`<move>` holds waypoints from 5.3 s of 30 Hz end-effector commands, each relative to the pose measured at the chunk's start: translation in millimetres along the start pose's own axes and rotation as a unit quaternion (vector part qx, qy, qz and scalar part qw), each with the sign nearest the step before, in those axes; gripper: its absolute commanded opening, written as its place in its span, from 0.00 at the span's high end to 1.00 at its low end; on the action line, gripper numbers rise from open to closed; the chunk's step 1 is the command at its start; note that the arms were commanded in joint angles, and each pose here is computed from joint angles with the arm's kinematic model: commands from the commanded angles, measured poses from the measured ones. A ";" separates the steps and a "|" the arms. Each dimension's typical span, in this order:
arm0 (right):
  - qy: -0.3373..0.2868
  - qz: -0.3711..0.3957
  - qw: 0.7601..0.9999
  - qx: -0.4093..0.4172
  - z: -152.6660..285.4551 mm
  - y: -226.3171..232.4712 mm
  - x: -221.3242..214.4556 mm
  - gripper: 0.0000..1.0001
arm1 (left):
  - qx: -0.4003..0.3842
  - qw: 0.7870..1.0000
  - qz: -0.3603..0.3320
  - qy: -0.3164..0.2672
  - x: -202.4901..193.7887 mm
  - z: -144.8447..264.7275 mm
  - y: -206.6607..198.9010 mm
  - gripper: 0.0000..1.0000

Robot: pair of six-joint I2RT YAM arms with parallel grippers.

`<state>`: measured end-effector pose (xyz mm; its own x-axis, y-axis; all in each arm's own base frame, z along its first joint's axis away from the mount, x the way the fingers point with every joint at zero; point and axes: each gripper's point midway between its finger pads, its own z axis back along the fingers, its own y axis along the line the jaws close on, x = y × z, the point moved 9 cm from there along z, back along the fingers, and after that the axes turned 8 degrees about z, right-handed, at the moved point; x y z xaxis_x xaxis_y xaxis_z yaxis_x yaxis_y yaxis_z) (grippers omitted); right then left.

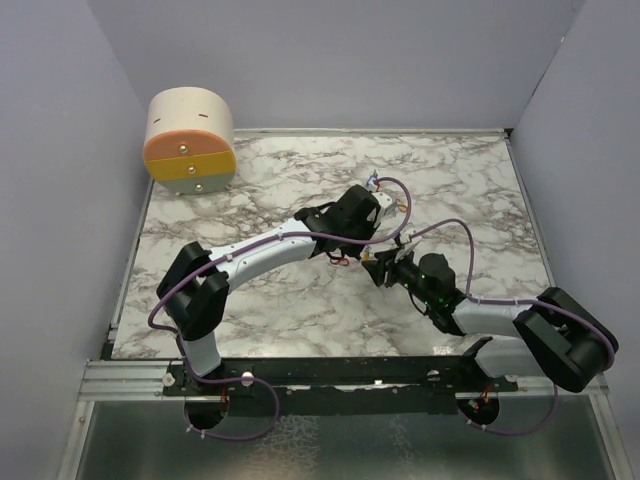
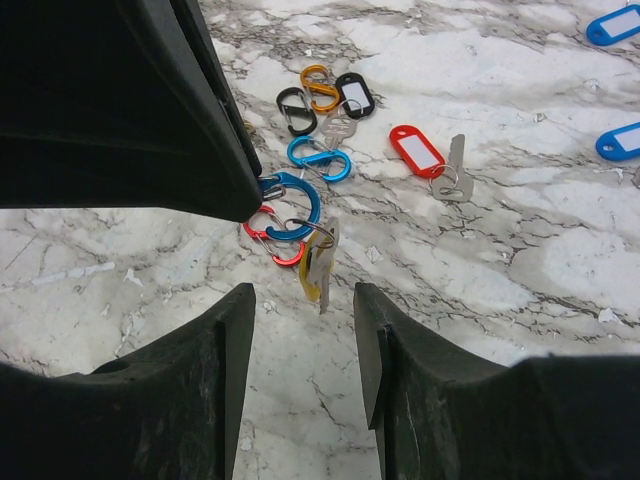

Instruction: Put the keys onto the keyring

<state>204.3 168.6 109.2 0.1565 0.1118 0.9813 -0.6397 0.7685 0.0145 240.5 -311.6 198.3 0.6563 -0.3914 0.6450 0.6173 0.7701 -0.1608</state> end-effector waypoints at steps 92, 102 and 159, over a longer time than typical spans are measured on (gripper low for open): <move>0.157 -0.085 0.943 -0.280 -72.9 -96.0 44.0 0.99 | 0.090 0.958 0.140 -0.234 -30.4 73.7 40.5 0.15; 0.188 -0.119 0.931 -0.288 -73.3 -129.3 16.1 0.99 | 0.093 0.943 0.168 -0.272 -33.0 77.3 44.3 0.01; 0.107 -0.080 0.990 0.039 -122.7 -86.6 -11.7 0.63 | 0.092 0.947 0.188 -0.243 -44.1 40.6 61.9 0.02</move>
<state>345.6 170.6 71.4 0.4575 0.1235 0.8806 -0.6035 0.7704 0.2054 229.6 -224.2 192.2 0.5073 0.1591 0.8470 0.2544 0.9113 -0.3236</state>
